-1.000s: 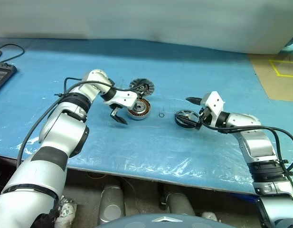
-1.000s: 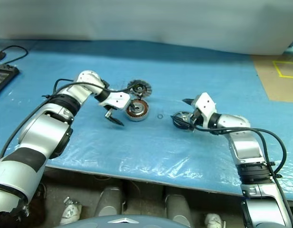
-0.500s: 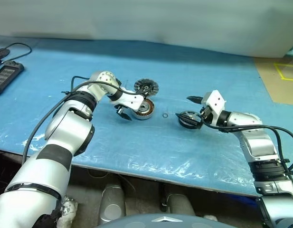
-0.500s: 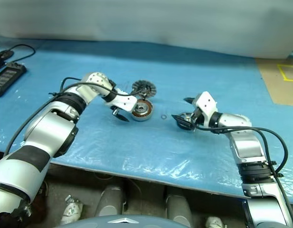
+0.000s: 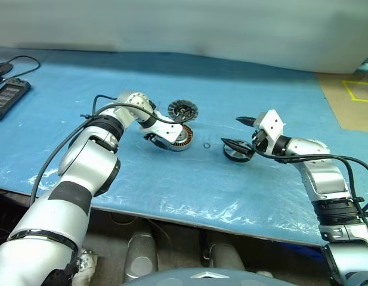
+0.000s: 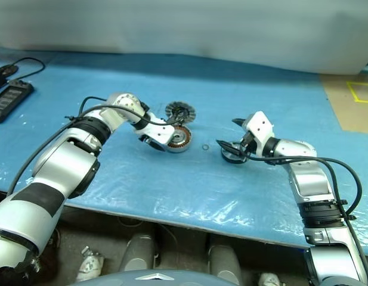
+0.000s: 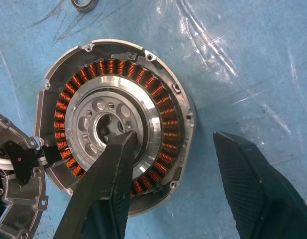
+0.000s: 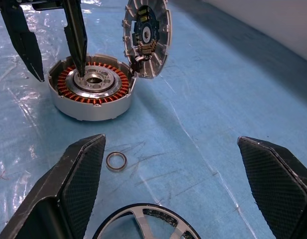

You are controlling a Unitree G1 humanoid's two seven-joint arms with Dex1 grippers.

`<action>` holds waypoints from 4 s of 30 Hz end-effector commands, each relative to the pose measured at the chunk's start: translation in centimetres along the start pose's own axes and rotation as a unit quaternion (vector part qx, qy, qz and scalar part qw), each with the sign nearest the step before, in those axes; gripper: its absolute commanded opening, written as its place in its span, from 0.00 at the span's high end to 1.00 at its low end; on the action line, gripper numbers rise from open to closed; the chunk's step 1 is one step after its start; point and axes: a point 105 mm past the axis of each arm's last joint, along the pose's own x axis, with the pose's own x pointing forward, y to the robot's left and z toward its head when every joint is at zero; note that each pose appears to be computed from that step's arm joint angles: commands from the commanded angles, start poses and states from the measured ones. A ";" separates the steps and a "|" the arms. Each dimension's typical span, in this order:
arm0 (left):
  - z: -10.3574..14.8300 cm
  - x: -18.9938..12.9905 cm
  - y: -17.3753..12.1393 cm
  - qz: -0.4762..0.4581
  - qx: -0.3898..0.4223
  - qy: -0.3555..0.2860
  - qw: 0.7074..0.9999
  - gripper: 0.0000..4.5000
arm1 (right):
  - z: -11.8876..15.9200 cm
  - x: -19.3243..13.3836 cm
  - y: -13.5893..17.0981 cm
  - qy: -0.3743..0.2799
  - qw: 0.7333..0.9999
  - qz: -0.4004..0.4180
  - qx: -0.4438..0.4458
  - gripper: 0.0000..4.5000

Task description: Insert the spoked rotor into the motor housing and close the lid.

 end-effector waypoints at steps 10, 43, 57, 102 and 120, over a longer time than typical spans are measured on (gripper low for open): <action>1.8 0.6 -2.0 -0.093 0.001 -0.047 0.995 0.43 | 1.6 0.0 -1.9 -0.017 0.999 -0.010 -0.029 0.00; 5.6 -1.8 -3.2 -0.080 -0.017 -0.046 0.996 0.43 | 1.2 0.9 -1.4 -0.018 0.999 0.005 -0.033 0.00; 5.1 -0.5 -1.7 -0.071 0.006 -0.054 0.996 0.43 | 0.6 1.0 -1.0 -0.021 0.999 -0.012 -0.024 0.00; 5.9 -1.8 0.3 -0.020 0.043 -0.064 0.997 0.09 | -0.9 0.9 -0.4 -0.011 0.999 -0.036 -0.007 0.00; 4.0 0.4 -1.9 -0.065 0.020 -0.036 0.997 0.09 | -1.1 0.7 -0.4 -0.009 0.999 -0.043 -0.003 0.00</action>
